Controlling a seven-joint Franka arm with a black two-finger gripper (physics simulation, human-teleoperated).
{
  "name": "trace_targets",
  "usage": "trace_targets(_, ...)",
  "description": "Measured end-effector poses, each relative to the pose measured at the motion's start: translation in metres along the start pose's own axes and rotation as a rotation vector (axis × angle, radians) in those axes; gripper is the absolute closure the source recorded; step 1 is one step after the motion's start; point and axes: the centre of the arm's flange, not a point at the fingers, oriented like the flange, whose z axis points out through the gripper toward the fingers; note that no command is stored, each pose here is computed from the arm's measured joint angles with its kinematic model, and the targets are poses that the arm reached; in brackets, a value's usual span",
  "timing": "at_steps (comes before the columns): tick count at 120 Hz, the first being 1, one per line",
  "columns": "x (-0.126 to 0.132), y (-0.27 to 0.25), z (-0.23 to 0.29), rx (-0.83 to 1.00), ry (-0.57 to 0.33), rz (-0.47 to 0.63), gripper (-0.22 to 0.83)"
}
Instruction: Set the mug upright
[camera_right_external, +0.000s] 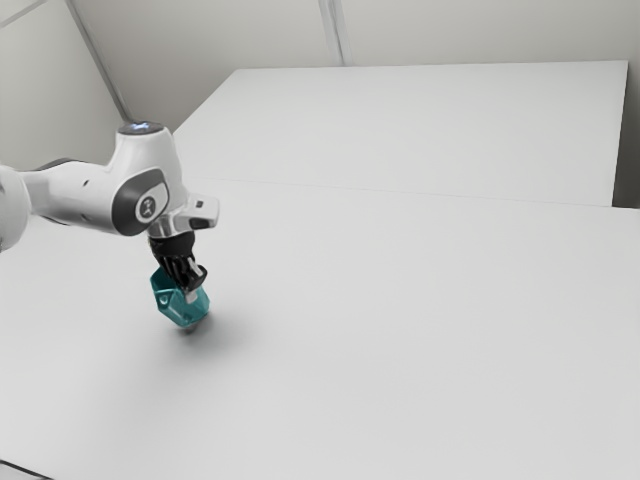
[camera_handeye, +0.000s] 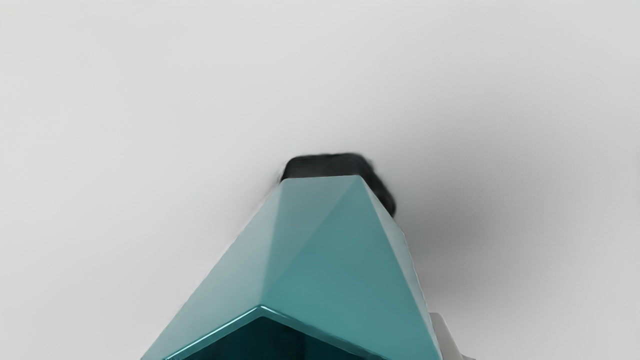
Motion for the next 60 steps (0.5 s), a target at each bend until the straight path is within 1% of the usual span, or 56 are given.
trace_targets(32, 0.027, 0.053, -0.005, 0.004, 0.037, 0.031, 0.79)
trace_targets(44, 0.03, 0.071, -0.006, -0.011, 0.047, 0.033, 0.79)
trace_targets(60, 0.032, 0.084, -0.006, -0.049, 0.057, 0.006, 0.79)
